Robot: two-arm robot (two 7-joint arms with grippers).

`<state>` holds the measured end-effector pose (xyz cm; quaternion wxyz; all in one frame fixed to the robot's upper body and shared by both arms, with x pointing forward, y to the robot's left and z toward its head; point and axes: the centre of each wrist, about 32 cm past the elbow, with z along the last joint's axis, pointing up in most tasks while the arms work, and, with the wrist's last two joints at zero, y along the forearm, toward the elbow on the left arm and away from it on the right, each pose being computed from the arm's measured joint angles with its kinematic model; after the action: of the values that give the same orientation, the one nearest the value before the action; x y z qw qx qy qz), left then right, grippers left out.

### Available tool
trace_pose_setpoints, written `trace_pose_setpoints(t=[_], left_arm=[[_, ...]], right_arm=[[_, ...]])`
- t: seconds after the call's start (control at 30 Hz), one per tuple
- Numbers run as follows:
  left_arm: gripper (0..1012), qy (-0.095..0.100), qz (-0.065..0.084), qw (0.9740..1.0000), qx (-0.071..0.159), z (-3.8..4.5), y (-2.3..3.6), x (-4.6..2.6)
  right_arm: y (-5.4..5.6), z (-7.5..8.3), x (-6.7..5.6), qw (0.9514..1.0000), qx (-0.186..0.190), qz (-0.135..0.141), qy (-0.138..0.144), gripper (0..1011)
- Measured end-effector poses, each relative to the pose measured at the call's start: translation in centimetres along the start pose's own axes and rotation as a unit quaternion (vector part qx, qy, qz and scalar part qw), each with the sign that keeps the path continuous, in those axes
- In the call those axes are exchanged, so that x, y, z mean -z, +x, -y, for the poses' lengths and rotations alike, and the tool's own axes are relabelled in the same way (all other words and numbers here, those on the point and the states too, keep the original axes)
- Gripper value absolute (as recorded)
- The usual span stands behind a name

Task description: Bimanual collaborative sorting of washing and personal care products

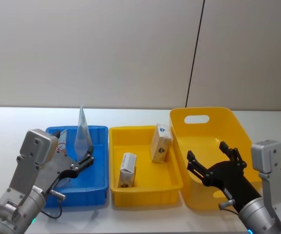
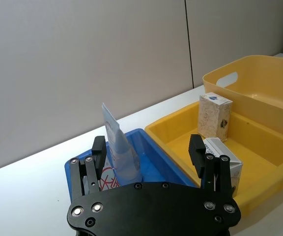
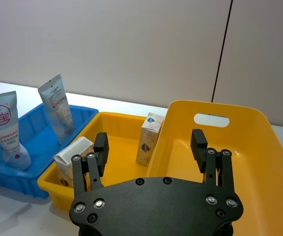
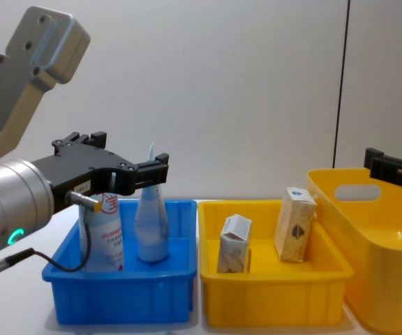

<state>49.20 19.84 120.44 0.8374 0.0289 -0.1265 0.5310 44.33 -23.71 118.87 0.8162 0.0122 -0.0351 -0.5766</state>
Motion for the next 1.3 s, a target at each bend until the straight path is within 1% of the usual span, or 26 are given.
trace_pose_setpoints(t=[1.3], left_arm=[[1002, 0.0, 0.0, 1.0, 0.0, 0.0, 0.0, 0.0]], right_arm=[[0.0, 0.0, 0.0, 1.0, 0.0, 0.0, 0.0, 1002]])
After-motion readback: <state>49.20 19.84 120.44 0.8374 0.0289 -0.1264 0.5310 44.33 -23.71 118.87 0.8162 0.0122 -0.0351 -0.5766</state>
